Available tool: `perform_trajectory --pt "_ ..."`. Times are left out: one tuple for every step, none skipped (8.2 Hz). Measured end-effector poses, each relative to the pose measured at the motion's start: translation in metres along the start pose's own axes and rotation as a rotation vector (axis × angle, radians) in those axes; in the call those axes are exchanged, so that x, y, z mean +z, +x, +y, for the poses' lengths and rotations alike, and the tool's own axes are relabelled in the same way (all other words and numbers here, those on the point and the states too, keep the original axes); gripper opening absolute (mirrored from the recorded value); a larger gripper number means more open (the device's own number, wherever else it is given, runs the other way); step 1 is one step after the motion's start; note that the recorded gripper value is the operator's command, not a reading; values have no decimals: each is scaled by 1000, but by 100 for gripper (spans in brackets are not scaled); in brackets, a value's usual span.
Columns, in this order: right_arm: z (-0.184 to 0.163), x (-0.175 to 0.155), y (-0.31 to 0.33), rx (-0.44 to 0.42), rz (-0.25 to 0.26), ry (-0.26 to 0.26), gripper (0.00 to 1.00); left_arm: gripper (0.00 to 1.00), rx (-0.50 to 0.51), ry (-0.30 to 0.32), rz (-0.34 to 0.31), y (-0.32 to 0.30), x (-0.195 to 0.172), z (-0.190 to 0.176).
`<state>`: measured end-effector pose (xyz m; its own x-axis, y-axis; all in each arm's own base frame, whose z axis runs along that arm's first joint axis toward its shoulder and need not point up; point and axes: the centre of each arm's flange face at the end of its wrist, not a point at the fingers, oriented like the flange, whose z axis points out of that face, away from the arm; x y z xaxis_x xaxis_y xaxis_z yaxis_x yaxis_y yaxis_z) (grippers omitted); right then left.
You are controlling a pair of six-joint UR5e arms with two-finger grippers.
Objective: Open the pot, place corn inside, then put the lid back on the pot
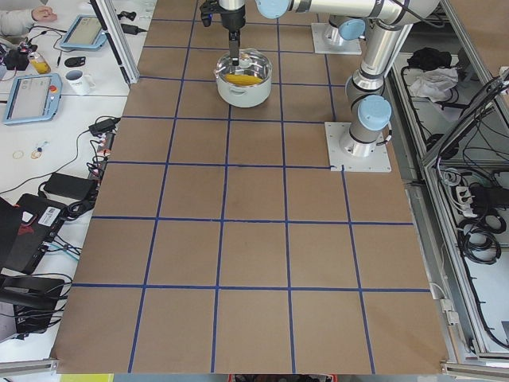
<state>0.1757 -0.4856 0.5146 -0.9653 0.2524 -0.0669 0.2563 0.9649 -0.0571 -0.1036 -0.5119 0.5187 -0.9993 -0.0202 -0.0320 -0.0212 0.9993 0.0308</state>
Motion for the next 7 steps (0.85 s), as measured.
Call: perform_trajectory --pt "0 0 0 0 0 0 100 100 4 1 -1 0 0 0" --pt "0 0 0 0 0 0 100 100 8 1 -2 0 -1 0" --pt "0 0 0 0 0 0 100 100 10 1 -3 0 -1 0" --pt "0 0 0 0 0 0 100 100 11 2 -3 0 -1 1" --pt "0 1 -1 -2 0 -2 100 100 11 2 -4 0 -1 1" --pt "0 4 -2 -3 -2 -8 100 100 12 1 -4 0 -1 1" --pt "-1 9 -8 -9 -13 -21 100 100 12 1 -3 0 0 1"
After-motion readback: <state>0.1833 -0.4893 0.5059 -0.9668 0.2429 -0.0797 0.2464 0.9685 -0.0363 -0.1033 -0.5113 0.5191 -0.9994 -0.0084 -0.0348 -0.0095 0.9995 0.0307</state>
